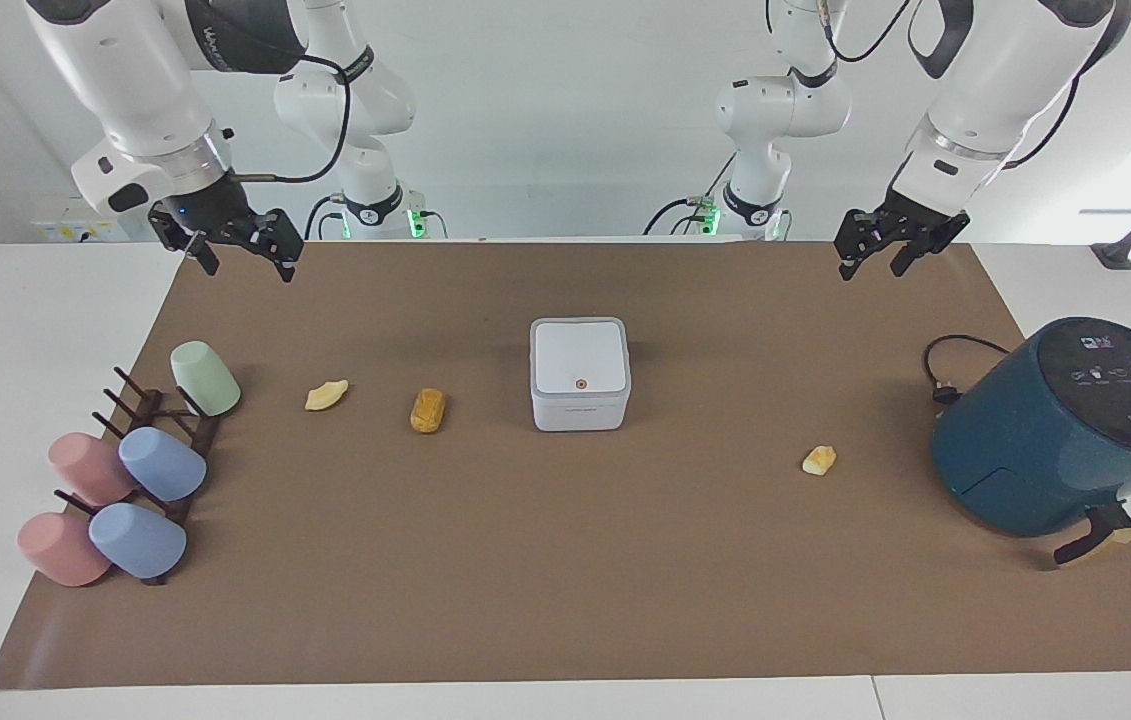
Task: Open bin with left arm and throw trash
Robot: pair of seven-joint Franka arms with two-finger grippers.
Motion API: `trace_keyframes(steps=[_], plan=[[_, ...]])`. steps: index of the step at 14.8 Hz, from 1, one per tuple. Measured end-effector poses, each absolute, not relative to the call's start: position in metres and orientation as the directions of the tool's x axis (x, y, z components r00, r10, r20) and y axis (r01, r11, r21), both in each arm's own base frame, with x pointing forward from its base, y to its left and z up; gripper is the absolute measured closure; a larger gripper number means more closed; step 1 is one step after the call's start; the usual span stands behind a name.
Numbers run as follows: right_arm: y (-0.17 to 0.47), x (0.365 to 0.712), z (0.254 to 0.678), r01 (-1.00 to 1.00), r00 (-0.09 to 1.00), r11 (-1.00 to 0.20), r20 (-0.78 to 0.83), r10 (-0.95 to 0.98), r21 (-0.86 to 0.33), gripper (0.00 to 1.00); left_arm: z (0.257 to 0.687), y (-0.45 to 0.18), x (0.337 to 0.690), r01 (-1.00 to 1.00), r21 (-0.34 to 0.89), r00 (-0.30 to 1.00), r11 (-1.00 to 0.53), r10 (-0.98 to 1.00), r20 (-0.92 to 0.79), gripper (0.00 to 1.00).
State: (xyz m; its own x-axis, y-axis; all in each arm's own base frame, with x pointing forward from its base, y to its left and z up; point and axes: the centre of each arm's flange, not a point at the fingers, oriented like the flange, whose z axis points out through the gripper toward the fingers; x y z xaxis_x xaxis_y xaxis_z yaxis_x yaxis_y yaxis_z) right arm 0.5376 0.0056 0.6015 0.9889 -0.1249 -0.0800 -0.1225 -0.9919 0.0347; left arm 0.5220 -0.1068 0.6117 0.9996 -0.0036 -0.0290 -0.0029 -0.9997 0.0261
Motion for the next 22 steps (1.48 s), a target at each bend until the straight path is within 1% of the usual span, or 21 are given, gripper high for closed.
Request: trace_keyframes(steps=[2, 4, 5, 8, 10, 13, 19, 22], plan=[[0.006, 0.534, 0.589, -0.122, 0.99, -0.992, -0.074, -0.124, 0.035, 0.0, 0.606, -0.133, 0.521, -0.032, 0.027, 0.999, -0.999, -0.033, -0.029, 0.68], [0.006, 0.527, 0.561, -0.12, 0.992, -0.992, -0.033, -0.121, 0.031, 0.0, 0.594, -0.166, 0.525, -0.038, 0.042, 0.999, -0.998, -0.039, -0.017, 0.89], [0.007, 0.521, 0.545, -0.12, 0.993, -0.992, -0.013, -0.12, 0.03, 0.0, 0.586, -0.182, 0.527, -0.043, 0.056, 0.999, -0.997, -0.044, -0.014, 0.99], [0.006, 0.501, 0.498, -0.12, 0.993, -0.992, 0.006, -0.12, 0.03, 0.0, 0.552, -0.244, 0.531, -0.057, 0.07, 0.997, -0.996, -0.06, -0.043, 0.99], [0.003, 0.496, 0.468, -0.123, 0.992, -0.992, 0.015, -0.122, 0.027, 0.0, 0.529, -0.296, 0.537, -0.053, 0.075, 0.997, -0.996, -0.057, -0.05, 0.99], [0.002, 0.496, 0.424, -0.123, 0.992, -0.992, 0.038, -0.122, 0.021, 0.0, 0.5, -0.352, 0.542, -0.093, 0.098, 0.995, -0.991, -0.096, -0.028, 0.99], [0.002, 0.522, 0.346, -0.118, 0.987, -0.993, 0.109, -0.117, -0.001, 0.0, 0.472, -0.4, 0.538, -0.136, 0.133, 0.991, -0.982, -0.135, 0.023, 0.99], [0.003, 0.524, 0.309, -0.117, 0.985, -0.993, 0.13, -0.117, -0.009, 0.0, 0.452, -0.415, 0.535, -0.154, 0.134, 0.988, -0.979, -0.153, 0.02, 0.99]])
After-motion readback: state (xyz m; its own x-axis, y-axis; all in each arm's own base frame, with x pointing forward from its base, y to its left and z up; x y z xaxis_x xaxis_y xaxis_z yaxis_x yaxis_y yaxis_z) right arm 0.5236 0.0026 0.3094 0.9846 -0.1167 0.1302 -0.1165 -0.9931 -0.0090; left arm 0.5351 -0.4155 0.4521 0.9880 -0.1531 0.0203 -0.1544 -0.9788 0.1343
